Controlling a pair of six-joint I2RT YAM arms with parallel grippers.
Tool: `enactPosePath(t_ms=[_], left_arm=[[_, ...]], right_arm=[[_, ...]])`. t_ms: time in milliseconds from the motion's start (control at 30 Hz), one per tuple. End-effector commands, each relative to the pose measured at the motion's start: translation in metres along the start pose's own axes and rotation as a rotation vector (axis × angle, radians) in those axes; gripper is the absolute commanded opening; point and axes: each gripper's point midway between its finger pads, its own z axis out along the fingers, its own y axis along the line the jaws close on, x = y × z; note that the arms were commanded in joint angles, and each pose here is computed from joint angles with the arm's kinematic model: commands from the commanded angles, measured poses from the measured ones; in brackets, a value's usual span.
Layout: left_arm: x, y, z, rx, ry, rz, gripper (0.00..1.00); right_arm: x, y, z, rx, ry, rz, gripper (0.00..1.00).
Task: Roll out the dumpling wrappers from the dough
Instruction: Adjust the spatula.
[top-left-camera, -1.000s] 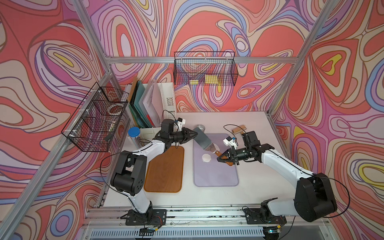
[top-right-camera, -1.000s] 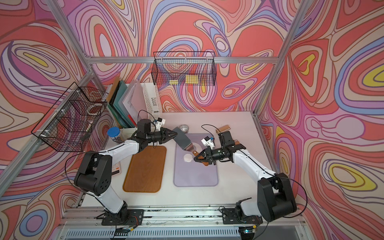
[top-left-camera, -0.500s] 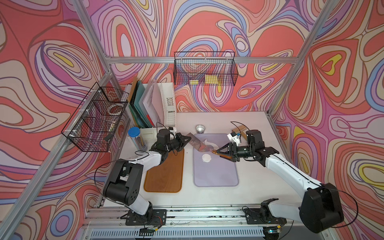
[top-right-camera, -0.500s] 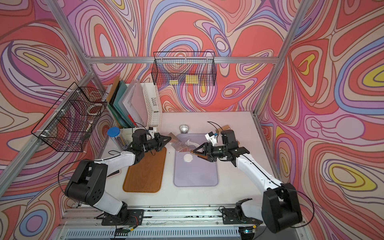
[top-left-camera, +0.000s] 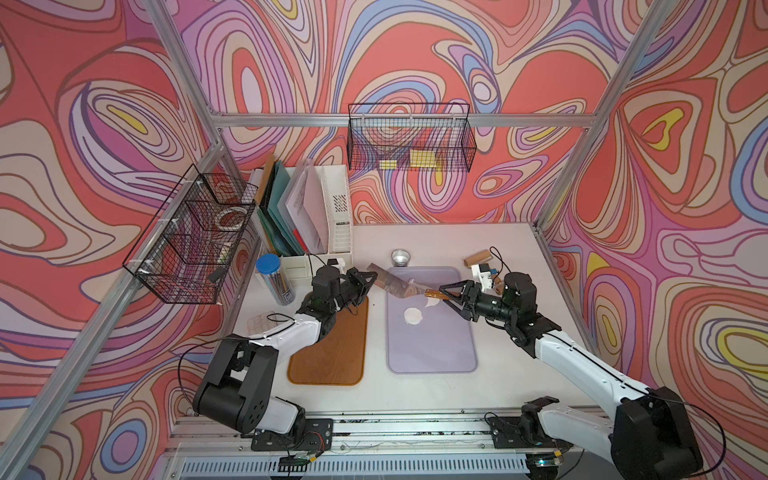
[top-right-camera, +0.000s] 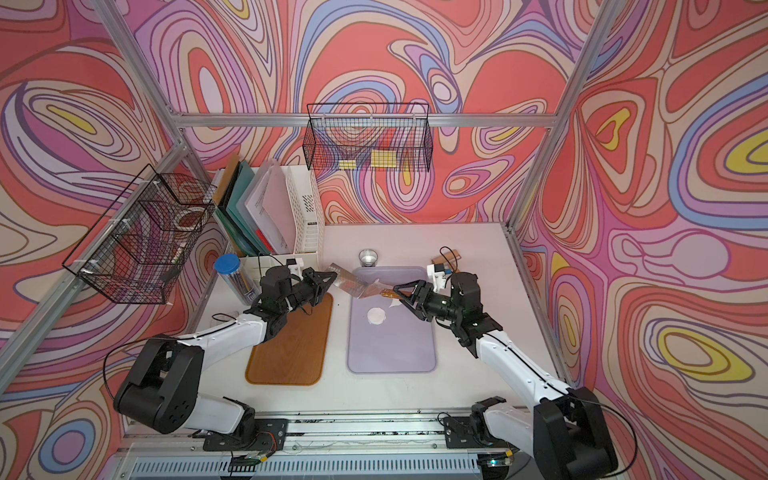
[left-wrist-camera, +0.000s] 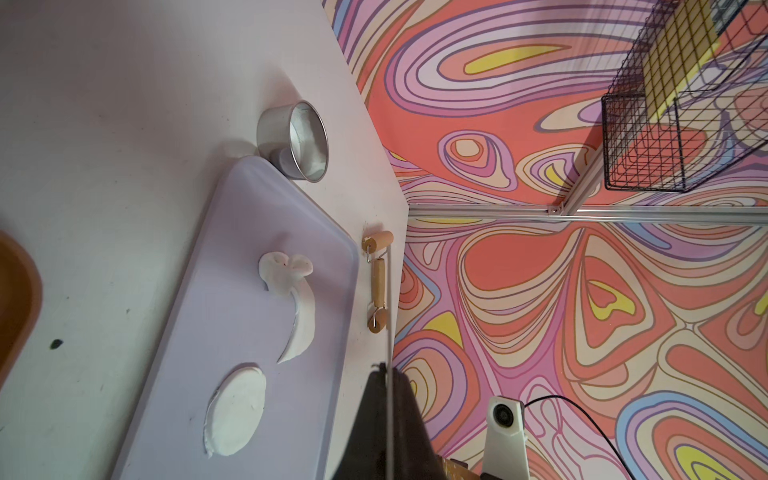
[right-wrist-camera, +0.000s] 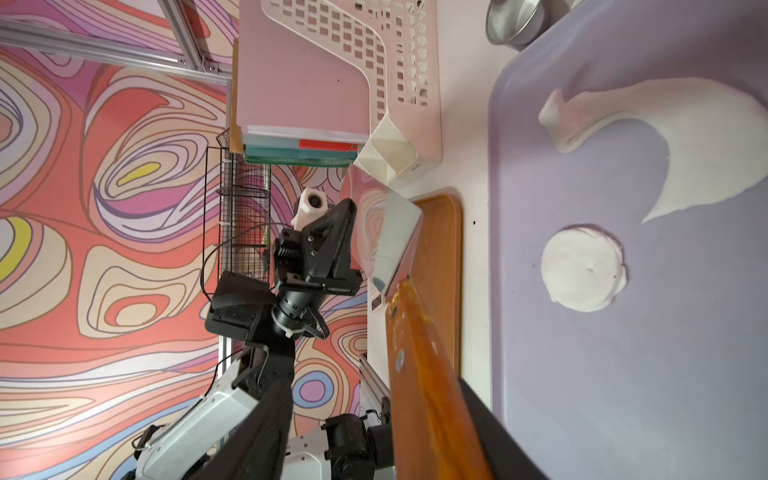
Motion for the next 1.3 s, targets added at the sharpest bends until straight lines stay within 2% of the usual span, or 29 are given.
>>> enactPosePath(t_ms=[0, 200, 300, 467, 767, 900, 1033, 1067, 1133, 1233, 1267], left_arm=[[-0.004, -0.034, -0.008, 0.133, -0.04, 0.027, 0.0], [-0.003, -0.036, -0.015, 0.123, -0.076, 0.043, 0.0], [-0.003, -0.035, -0.019, 0.108, -0.1, 0.062, 0.0], [-0.002, -0.038, -0.023, 0.087, -0.156, 0.106, 0.0], [-0.001, -0.037, -0.021, 0.055, -0.161, 0.133, 0.0], [-0.001, -0.034, -0.02, 0.047, -0.162, 0.126, 0.0], [0.003, -0.033, -0.016, 0.042, -0.138, 0.124, 0.0], [0.004, -0.03, -0.016, 0.03, -0.133, 0.126, 0.03], [0.008, -0.02, -0.018, -0.027, -0.114, 0.162, 0.17], [0.012, 0.006, -0.025, -0.219, -0.059, 0.296, 0.4], [0.014, 0.015, -0.028, -0.284, -0.029, 0.35, 0.44]], right_arm=[[-0.018, 0.003, 0.007, -0.015, -0.075, 0.027, 0.57], [-0.023, -0.006, 0.003, 0.018, -0.137, 0.04, 0.46], [-0.022, -0.007, 0.003, 0.034, -0.128, 0.044, 0.42], [-0.016, -0.003, 0.004, 0.022, -0.093, 0.049, 0.42], [-0.009, 0.008, -0.002, -0.006, -0.066, 0.023, 0.35], [-0.007, 0.007, 0.0, -0.008, -0.055, 0.021, 0.24], [-0.006, 0.004, 0.0, 0.001, -0.042, 0.005, 0.02], [-0.008, 0.002, -0.003, 0.017, -0.041, -0.008, 0.0], [-0.014, -0.004, -0.014, 0.063, -0.037, -0.044, 0.0], [-0.025, -0.028, -0.043, 0.211, 0.0, -0.089, 0.0], [-0.028, -0.038, -0.057, 0.281, 0.019, -0.085, 0.0]])
